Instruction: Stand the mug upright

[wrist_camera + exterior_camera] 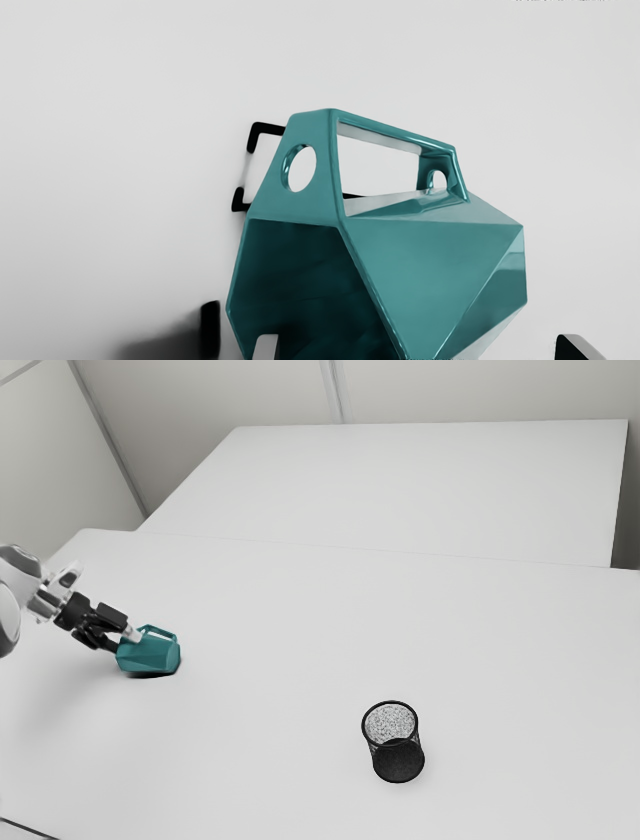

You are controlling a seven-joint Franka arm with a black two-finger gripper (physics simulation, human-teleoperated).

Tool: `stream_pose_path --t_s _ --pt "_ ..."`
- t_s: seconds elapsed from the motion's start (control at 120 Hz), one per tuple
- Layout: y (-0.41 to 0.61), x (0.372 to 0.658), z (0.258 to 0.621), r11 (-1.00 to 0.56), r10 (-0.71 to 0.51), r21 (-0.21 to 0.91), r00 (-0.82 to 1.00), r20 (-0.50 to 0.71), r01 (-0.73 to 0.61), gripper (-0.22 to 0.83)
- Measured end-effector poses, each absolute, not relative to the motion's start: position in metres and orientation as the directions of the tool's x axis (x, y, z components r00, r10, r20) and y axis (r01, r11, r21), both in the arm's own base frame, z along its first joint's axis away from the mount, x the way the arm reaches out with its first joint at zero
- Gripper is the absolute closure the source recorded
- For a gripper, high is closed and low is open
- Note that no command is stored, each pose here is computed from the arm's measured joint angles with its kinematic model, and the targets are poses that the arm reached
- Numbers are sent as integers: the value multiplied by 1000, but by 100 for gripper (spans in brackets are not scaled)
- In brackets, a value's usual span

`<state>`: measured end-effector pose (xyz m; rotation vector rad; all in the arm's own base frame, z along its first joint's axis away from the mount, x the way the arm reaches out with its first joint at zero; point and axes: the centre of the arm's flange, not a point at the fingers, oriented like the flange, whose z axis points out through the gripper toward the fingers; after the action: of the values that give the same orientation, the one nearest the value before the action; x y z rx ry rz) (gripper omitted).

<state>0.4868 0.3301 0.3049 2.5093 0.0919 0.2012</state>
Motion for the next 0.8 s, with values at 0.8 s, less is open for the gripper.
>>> stream_pose_path --t_s 0.8 --pt "332 478 274 -656 194 755 970 145 18 0"
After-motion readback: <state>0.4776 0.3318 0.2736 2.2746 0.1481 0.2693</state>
